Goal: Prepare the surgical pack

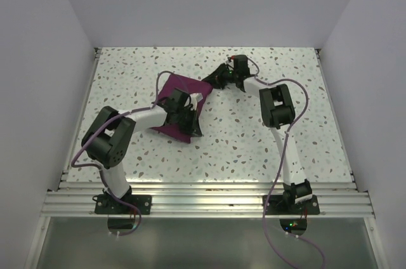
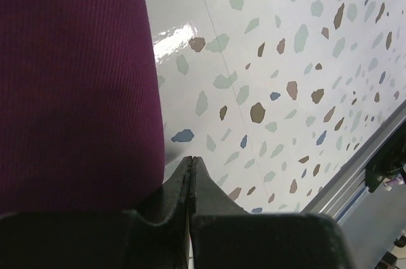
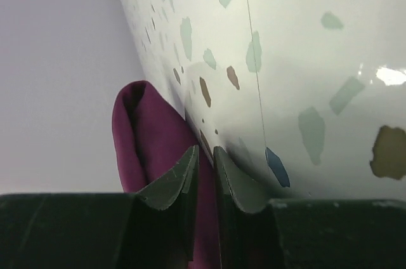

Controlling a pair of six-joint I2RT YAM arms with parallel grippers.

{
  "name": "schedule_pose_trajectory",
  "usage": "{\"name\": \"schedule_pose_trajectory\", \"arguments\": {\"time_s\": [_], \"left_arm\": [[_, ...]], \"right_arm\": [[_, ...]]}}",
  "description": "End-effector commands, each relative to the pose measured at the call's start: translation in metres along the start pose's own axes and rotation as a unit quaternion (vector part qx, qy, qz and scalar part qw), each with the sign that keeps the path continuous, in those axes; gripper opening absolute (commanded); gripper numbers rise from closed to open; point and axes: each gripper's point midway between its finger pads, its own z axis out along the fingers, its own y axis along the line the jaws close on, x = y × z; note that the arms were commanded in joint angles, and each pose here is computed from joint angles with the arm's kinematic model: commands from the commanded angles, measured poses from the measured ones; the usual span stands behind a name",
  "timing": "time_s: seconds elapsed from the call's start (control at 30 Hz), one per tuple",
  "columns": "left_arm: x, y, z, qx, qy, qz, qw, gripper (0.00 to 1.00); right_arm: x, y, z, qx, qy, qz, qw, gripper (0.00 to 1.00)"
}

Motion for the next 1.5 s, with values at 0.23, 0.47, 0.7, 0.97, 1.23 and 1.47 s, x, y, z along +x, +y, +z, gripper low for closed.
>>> {"name": "schedule_pose_trajectory", "arguments": {"time_s": [0.23, 0.47, 0.7, 0.97, 1.23, 1.47], "left_arm": [[-0.023, 0.007, -0.022, -0.049, -0.007, 0.04, 0.998, 0.05], [-0.041, -0.048, -0.063, 0.04, -0.045, 0.081, 0.995, 0.31], [-0.054, -0.099, -0.102, 0.133, -0.101, 0.11, 0.98, 0.42], [-0.068, -0.092, -0.129, 0.084, -0.179, 0.081, 0.977, 0.7], [-0.043, -0.094, -0.139, 0.122, -0.2, 0.047, 0.971, 1.0], [0.008, -0.09, -0.158, 0.152, -0.209, -0.001, 0.966, 1.0]], "right_arm": [[-0.048, 0.033, -0.065, 0.055, -0.04, -0.066, 0.996, 0.2], [-0.021, 0.02, -0.135, 0.162, -0.025, -0.142, 0.976, 0.26], [0.032, 0.009, -0.183, 0.212, -0.018, -0.163, 0.963, 0.35], [0.109, -0.005, -0.214, 0.261, 0.01, -0.207, 0.943, 0.97], [0.178, -0.019, -0.244, 0.25, 0.013, -0.226, 0.942, 0.99], [0.231, -0.027, -0.265, 0.177, 0.014, -0.196, 0.964, 0.99]]}}
